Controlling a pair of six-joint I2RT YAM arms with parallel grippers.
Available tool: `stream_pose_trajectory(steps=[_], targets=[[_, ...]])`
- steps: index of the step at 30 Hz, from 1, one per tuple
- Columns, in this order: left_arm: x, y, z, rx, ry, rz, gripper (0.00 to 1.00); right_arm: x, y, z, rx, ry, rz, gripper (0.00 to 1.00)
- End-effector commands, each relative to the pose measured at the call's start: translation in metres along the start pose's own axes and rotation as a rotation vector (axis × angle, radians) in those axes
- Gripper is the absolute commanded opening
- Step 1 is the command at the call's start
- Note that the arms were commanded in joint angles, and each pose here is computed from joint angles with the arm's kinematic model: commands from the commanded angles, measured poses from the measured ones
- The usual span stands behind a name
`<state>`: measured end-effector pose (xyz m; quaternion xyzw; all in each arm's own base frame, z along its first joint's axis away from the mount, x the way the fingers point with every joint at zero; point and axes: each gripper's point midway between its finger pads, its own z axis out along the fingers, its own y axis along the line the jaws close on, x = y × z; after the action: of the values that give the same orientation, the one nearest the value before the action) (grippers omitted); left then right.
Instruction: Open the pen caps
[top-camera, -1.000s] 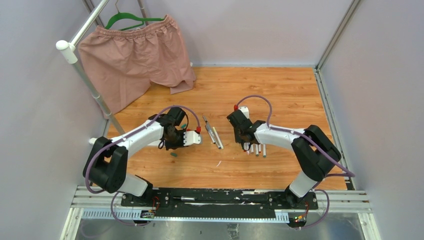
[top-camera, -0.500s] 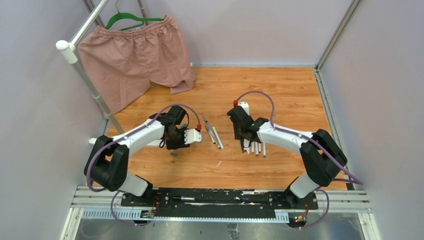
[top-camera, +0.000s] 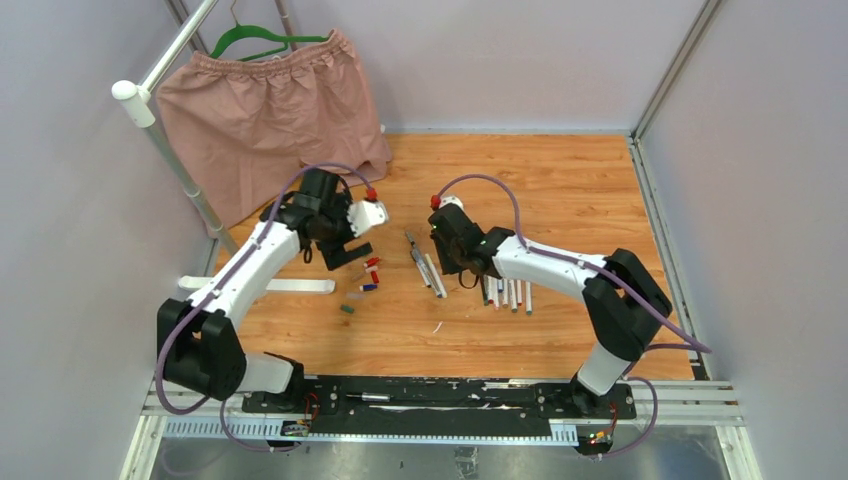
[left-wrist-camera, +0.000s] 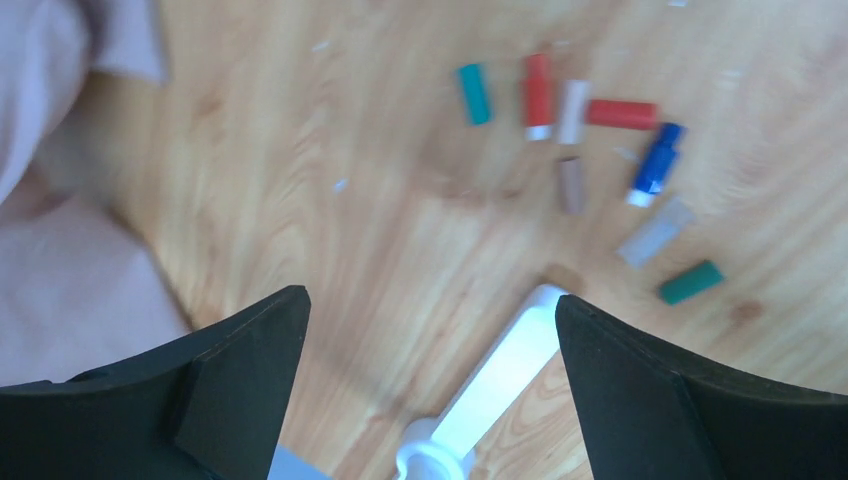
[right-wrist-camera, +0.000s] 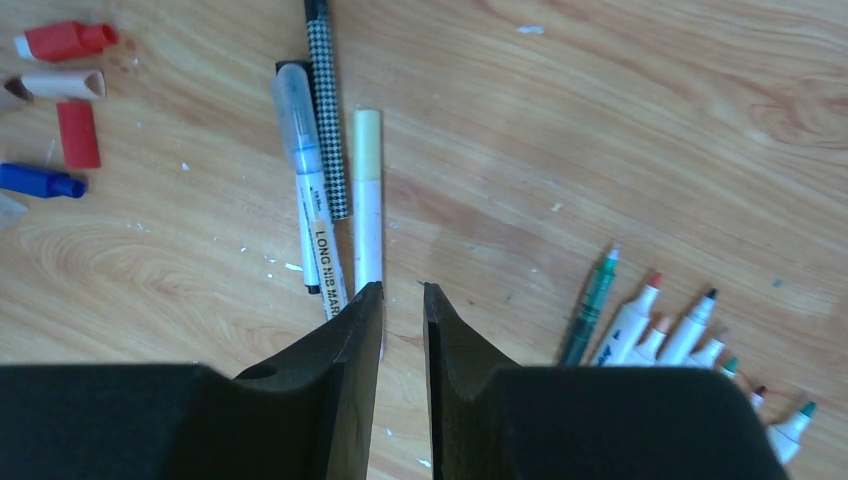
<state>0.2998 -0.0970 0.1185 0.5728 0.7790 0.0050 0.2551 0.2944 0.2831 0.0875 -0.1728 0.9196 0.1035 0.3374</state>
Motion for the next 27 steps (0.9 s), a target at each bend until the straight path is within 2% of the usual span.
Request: stream_pose_trajectory(steps=[1, 7, 27], targets=[[0.012, 0.030, -0.027, -0.097, -0.035, -0.186, 1.00, 0.014, 0.022, 0.014, -0.055, 0.054, -0.056, 0.26], [0.015, 0.039, -0.046, -0.143, -0.094, -0.268, 1.00, 0.024, 0.038, 0.029, -0.091, 0.096, -0.081, 0.26], [0.005, 0.034, -0.065, -0.145, -0.153, -0.260, 1.00, 0.039, 0.029, 0.041, -0.048, 0.126, -0.113, 0.24]])
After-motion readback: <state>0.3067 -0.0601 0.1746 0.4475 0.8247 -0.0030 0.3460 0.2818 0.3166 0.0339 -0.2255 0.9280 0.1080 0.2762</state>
